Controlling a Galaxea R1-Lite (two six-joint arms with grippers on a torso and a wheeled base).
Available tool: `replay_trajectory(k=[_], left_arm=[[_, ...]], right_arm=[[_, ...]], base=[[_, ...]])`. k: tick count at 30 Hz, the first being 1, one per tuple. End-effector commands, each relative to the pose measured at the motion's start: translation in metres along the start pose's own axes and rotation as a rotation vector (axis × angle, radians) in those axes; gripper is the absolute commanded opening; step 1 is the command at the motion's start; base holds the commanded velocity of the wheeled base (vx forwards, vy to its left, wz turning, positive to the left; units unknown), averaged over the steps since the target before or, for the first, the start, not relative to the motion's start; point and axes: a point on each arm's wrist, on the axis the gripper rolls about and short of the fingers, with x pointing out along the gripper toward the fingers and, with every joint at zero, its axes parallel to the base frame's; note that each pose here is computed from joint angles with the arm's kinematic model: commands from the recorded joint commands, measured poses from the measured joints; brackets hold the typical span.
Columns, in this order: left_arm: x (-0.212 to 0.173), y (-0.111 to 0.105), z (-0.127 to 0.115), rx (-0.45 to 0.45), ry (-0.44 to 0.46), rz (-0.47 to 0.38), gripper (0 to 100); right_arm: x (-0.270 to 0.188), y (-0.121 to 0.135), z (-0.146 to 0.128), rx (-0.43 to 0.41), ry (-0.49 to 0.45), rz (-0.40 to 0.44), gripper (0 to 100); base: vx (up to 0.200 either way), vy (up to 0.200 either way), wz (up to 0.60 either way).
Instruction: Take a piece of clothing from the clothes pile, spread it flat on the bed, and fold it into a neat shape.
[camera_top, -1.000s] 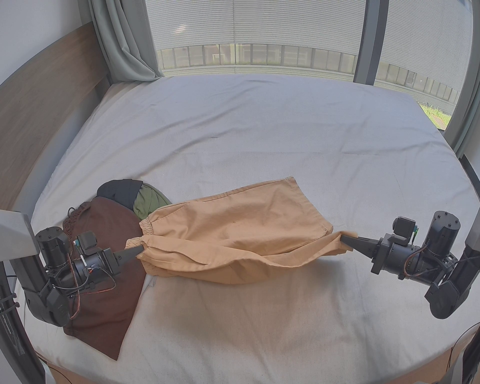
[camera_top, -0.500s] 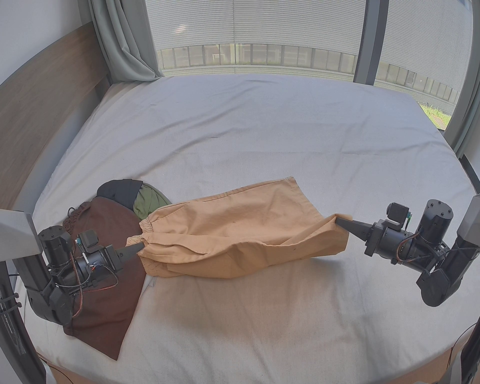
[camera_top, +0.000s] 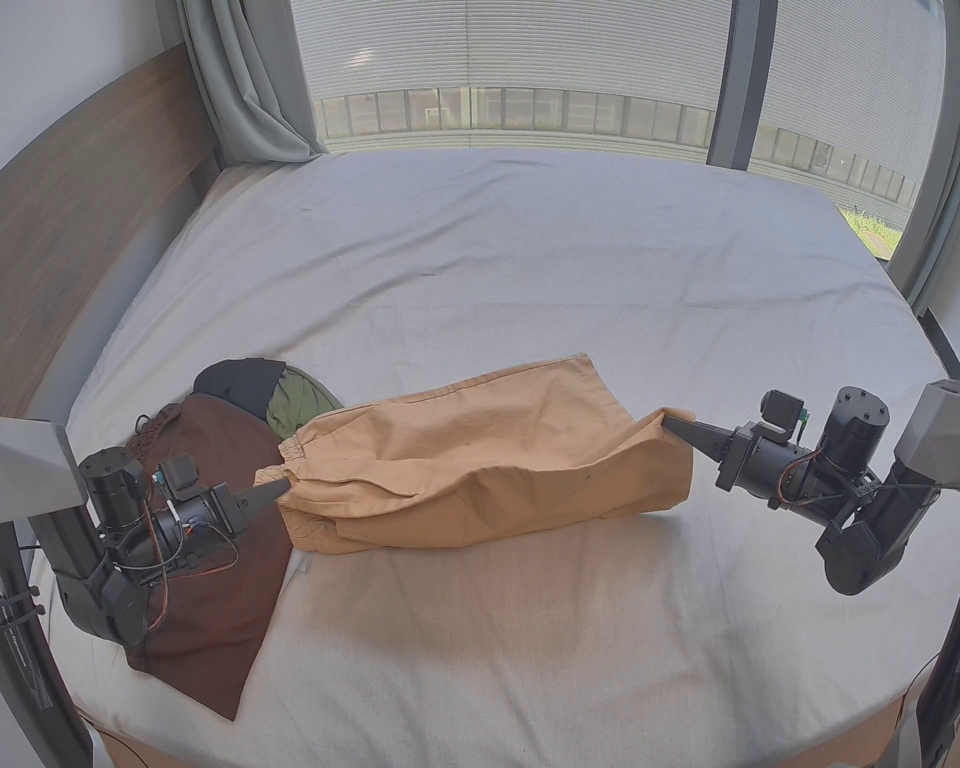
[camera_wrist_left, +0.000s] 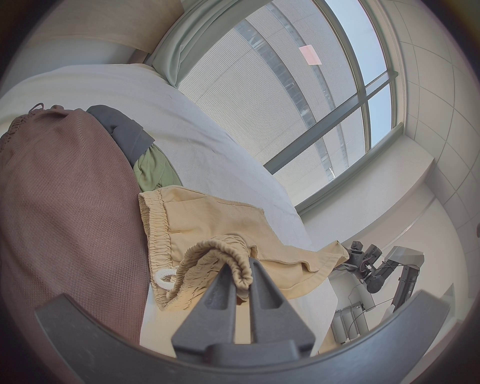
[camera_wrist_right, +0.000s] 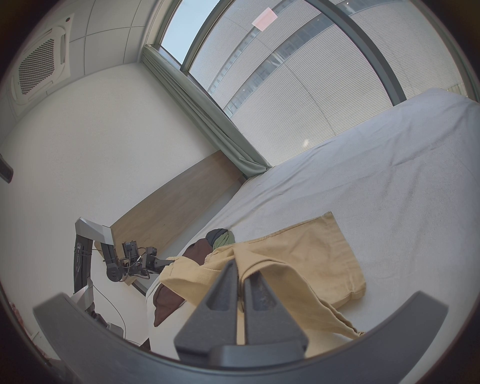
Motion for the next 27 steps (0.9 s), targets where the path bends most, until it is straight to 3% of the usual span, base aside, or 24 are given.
replay_trajectory(k=[1, 27], left_arm=[[0.001, 0.001, 0.001, -0.004, -0.005, -0.001, 0], [0.037, 0.017, 0.004, -0.069, -0.118, 0.113, 0]], right_arm=[[0.006, -0.004, 0.001, -0.001, -0.009, 0.005, 0], [0.064, -0.052, 0.031, -0.002, -0.072, 0.015, 0]], base=[[0.0, 0.0, 0.0], [0.0, 0.0, 0.0]])
